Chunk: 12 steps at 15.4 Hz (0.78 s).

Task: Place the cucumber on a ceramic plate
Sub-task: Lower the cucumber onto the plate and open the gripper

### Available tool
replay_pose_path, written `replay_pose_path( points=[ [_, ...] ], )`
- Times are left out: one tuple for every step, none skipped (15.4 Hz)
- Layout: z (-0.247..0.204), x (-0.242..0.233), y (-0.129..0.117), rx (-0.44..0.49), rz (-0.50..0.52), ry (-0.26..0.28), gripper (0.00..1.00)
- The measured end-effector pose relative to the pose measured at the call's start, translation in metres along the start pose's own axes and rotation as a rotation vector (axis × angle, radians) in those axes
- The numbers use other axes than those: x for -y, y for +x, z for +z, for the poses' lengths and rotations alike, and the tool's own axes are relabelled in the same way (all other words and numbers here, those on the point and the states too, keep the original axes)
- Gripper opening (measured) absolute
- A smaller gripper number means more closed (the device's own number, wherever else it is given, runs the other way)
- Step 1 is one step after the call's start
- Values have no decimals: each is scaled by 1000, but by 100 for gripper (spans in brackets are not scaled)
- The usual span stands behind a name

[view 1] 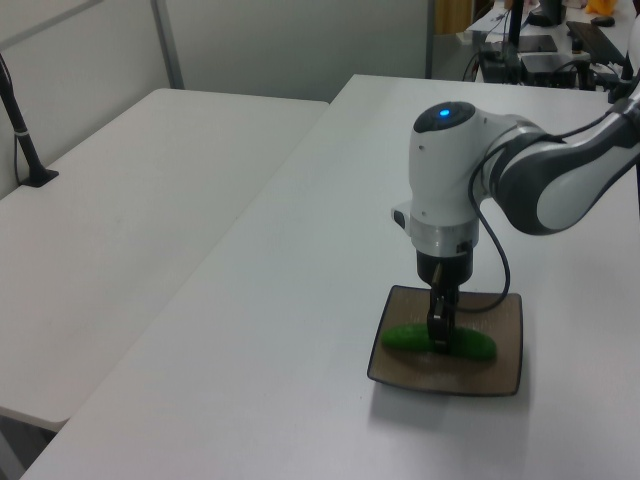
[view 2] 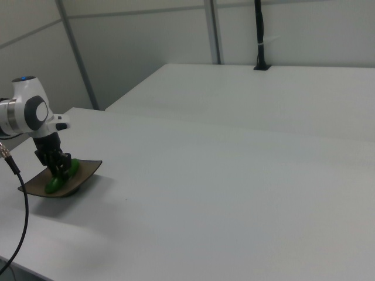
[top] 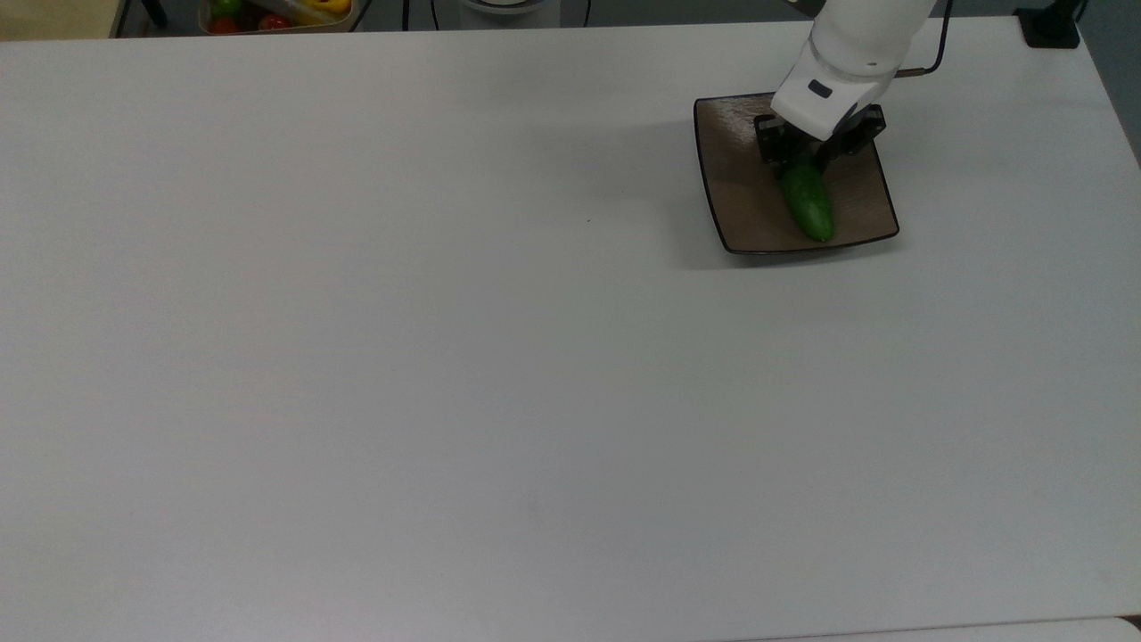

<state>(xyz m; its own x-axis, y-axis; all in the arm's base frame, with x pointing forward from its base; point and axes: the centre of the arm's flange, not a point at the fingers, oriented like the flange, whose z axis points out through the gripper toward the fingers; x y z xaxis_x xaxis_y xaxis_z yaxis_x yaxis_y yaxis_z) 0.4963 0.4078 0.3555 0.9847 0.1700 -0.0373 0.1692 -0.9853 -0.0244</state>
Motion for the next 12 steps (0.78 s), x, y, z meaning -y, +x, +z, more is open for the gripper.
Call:
replay_pose_path(
  points=[
    [0, 1, 0, -6, 0, 0, 45],
    [0, 3, -1, -10, -2, -1, 45],
    [1, 3, -1, -12, -3, 0, 45],
    [1, 4, -2, -13, -4, 0, 45],
    [1, 5, -2, -13, -5, 0, 45],
    [2, 5, -2, -11, -5, -1, 47],
    [4, 5, -3, -7, -4, -3, 51],
    [7, 5, -3, -3, -4, -6, 59],
    [10, 5, -4, 2, -4, -8, 69],
    [13, 5, -4, 5, -5, -9, 77],
    [14, 6, -4, 7, -5, -11, 87],
    [15, 6, -4, 8, -1, -11, 97]
  ],
)
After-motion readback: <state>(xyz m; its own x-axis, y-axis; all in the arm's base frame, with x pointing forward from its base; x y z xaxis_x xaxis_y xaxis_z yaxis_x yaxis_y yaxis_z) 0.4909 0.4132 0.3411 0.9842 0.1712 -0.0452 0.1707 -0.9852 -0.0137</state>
